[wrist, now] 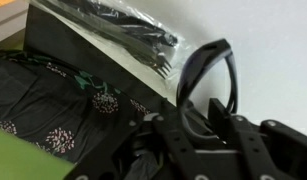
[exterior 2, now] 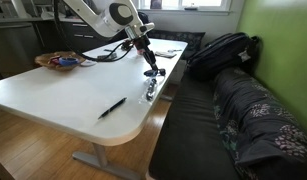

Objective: Place the sunglasses next to the packet

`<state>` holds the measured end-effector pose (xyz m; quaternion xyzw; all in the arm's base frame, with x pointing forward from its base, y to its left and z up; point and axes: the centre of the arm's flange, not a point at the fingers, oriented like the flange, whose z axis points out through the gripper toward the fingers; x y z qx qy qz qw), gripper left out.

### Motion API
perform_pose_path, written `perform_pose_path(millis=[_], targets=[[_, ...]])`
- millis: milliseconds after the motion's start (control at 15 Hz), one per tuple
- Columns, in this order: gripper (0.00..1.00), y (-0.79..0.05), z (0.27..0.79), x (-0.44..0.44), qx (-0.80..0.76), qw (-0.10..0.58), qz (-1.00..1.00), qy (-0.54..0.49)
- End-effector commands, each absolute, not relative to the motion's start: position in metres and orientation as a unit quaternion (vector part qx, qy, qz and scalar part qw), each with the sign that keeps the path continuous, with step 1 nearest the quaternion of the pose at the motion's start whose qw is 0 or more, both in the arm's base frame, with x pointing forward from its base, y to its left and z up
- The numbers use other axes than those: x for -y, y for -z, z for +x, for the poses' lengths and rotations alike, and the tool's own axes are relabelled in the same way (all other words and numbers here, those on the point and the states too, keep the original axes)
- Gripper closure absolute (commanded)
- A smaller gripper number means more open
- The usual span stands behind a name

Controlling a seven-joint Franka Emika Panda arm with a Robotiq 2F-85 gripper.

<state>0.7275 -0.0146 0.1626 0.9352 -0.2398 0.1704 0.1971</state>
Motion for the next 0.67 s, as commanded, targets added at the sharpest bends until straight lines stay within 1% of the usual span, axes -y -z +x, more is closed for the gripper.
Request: perform_pose_path(millis=[0, 67, 133, 200, 267, 467, 533, 600], targets=[[0.22, -0.166, 0.728, 0.012, 0.246, 0.197, 0.935, -0.165], [0.16, -0.167, 0.728, 0.011, 0.243, 0.197, 0.935, -0.166], [0.07, -0.169, 0.727, 0.009, 0.24, 0.195, 0.936, -0.168], [0.01, -0.173, 0.726, 0.006, 0.236, 0.192, 0.937, -0.172], [0.0, -0.179, 0.724, 0.0, 0.226, 0.186, 0.939, -0.18], [0.0, -0.212, 0.713, -0.028, 0.168, 0.128, 0.945, -0.25], [0.0, -0.192, 0.738, -0.019, 0.194, 0.156, 0.94, -0.232], [0.0, -0.201, 0.738, -0.027, 0.185, 0.143, 0.94, -0.248]])
